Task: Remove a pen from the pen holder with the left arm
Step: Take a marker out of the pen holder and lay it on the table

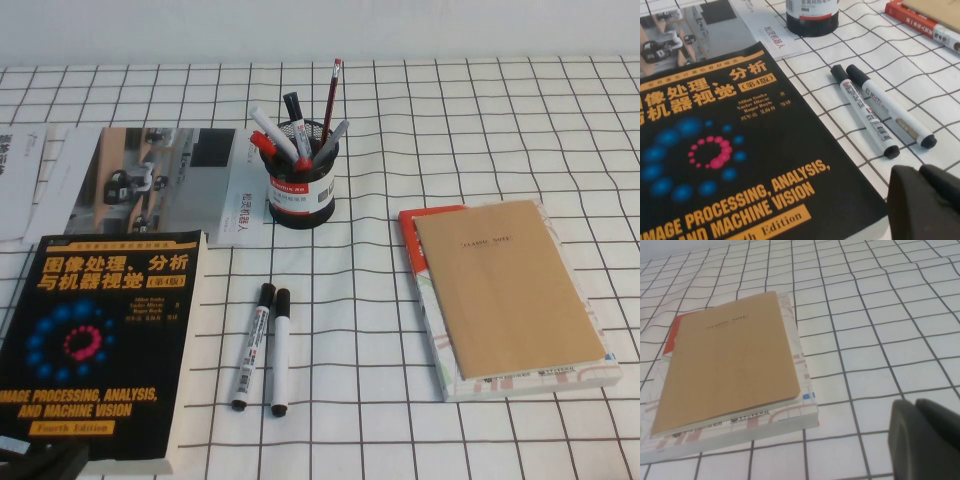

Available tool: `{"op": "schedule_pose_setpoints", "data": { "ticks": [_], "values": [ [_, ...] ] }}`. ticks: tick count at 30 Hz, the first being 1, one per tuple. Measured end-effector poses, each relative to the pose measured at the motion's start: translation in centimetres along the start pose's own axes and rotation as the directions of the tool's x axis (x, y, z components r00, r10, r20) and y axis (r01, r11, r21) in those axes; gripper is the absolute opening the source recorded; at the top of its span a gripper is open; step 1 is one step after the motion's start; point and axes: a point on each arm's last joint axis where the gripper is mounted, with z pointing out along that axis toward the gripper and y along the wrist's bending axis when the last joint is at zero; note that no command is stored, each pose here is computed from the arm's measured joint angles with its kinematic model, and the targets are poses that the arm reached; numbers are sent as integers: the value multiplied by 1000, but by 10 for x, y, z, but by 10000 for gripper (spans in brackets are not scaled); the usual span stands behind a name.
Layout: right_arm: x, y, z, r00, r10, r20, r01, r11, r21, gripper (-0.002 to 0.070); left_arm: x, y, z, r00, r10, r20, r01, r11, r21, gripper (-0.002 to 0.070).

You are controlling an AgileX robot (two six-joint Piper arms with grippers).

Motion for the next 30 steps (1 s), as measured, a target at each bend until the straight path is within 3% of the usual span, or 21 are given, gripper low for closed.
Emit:
{"op": "schedule_pose_setpoints", "data": {
  "ticks": [15,23,30],
  "values": [
    [0,0,0,1000,0,0,0,1000,0,-16,36,0,11,999,-1,-47,0,1000,-12,-2],
    [0,0,0,1000,0,0,0,1000,0,-16,34,11,7,999,-30,23,34,983,-182,-2],
    [0,0,0,1000,0,0,0,1000,0,-17,30,17,-6,987,24,157,27,949,-315,-3]
  ]
}}
